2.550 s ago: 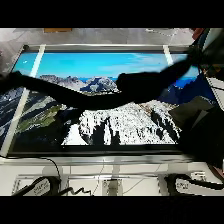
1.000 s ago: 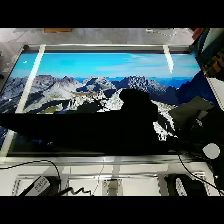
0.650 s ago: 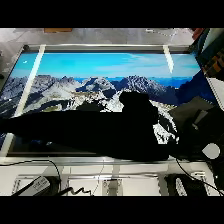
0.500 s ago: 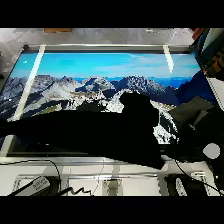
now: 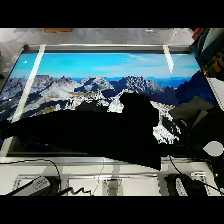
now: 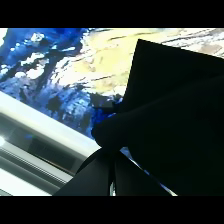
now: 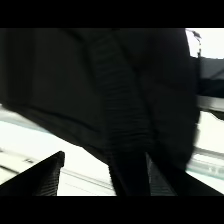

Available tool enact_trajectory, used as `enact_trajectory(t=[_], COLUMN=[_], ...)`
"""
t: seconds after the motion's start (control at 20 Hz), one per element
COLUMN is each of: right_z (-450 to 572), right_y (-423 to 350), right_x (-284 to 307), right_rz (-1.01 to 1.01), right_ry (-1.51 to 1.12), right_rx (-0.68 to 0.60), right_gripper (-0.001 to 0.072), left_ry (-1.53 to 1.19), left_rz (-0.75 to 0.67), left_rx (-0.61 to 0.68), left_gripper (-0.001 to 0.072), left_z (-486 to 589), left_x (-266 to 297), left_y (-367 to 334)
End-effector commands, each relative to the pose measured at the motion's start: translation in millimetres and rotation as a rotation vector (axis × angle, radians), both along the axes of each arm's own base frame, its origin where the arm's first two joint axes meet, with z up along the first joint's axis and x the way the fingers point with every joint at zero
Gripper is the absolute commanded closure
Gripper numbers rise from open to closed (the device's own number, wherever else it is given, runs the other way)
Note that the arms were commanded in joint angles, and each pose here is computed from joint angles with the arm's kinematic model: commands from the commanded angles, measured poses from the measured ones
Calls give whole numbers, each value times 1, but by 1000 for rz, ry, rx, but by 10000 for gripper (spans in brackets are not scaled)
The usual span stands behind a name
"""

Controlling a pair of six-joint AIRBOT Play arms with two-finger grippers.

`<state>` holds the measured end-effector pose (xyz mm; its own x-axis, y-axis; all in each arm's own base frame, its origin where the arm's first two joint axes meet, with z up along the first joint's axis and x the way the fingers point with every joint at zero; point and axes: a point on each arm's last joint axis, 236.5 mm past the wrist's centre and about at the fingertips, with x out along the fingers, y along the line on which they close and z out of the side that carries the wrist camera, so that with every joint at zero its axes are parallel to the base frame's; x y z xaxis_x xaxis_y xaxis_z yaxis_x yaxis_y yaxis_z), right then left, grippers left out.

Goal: Fold the clothes and pants, and hang the long-sleeved shirts on hangers.

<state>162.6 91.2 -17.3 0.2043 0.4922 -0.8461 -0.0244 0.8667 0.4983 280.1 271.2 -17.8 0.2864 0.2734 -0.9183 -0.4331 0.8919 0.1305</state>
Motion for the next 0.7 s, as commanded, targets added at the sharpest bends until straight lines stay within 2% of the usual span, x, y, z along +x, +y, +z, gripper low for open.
enact_trajectory(t=[0.0,0.05,0.2,0.35,0.5,0.65], right_z=[9,12,26,18,8,1], right_y=[8,5,-16,-19,-3,27], right_x=[1,7,47,60,80,114], right_rz=[94,130,58,40,112,258], right_ry=[-58,-107,-255,-234,-230,-295], right_rx=[19,-6,-100,-98,-103,-174], right_gripper=[124,125,147,147,148,148], left_ry=[-7,-15,-23,-4,-4,-4], left_rz=[1,3,8,9,9,9], left_rx=[6,5,-13,-29,-28,-30], left_gripper=[699,698,698,698,699,699], left_z=[1,1,1,-1,-1,-1], left_x=[1,3,4,0,0,0], left_y=[2,2,-2,-5,-5,-5])
